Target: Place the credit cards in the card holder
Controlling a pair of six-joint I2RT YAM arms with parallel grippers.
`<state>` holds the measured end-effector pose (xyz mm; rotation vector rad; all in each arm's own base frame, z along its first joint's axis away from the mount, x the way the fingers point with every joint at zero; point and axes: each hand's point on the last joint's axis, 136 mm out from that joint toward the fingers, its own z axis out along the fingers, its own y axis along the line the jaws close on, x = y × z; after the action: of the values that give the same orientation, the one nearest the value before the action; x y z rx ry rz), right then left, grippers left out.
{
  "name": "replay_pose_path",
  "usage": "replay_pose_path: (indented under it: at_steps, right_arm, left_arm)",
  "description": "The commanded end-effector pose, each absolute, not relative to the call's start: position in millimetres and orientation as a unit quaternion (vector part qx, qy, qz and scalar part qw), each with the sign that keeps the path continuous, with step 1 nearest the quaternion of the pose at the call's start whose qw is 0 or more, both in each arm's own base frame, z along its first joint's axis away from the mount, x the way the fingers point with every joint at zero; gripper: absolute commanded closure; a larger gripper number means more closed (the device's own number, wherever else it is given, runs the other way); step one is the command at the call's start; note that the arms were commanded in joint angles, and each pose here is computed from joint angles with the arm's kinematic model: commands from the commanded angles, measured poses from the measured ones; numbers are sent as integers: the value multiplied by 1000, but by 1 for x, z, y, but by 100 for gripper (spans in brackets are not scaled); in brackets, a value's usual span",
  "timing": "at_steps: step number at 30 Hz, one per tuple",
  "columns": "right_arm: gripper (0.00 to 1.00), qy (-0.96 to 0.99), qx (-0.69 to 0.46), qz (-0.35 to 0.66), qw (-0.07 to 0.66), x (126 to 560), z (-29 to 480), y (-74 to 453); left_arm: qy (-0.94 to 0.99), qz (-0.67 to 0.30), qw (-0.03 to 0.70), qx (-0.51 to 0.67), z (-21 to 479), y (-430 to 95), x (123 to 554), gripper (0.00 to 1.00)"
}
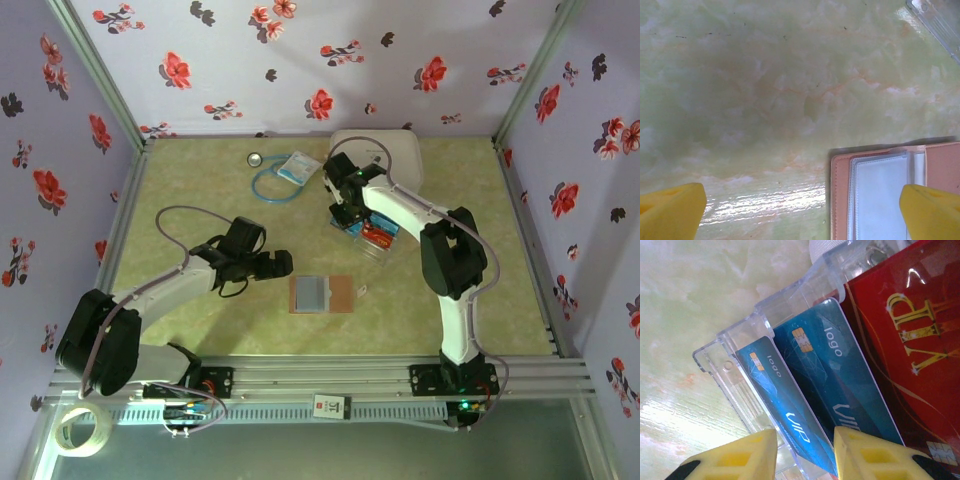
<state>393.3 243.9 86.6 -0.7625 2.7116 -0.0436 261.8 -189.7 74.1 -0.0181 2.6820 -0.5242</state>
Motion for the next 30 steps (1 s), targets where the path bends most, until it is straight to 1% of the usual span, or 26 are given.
replay_pose_path:
  at_steps: [1,6,12,30]
  right_arm:
    - [68,948,-284,-19,145,384,77,246]
    - [74,948,-286,-14,143,381,77,247]
    - [77,948,-283,3,146,377,82,252]
    - [77,943,-294,-9,154,387,90,253]
  left_arm:
    - [963,-188,194,-9,70,-186,258,0]
    - [963,-187,193,-10,69,-186,258,0]
    - [963,-187,192,-9,68,-186,258,0]
    - [964,-187,190,-10,66,-186,258,0]
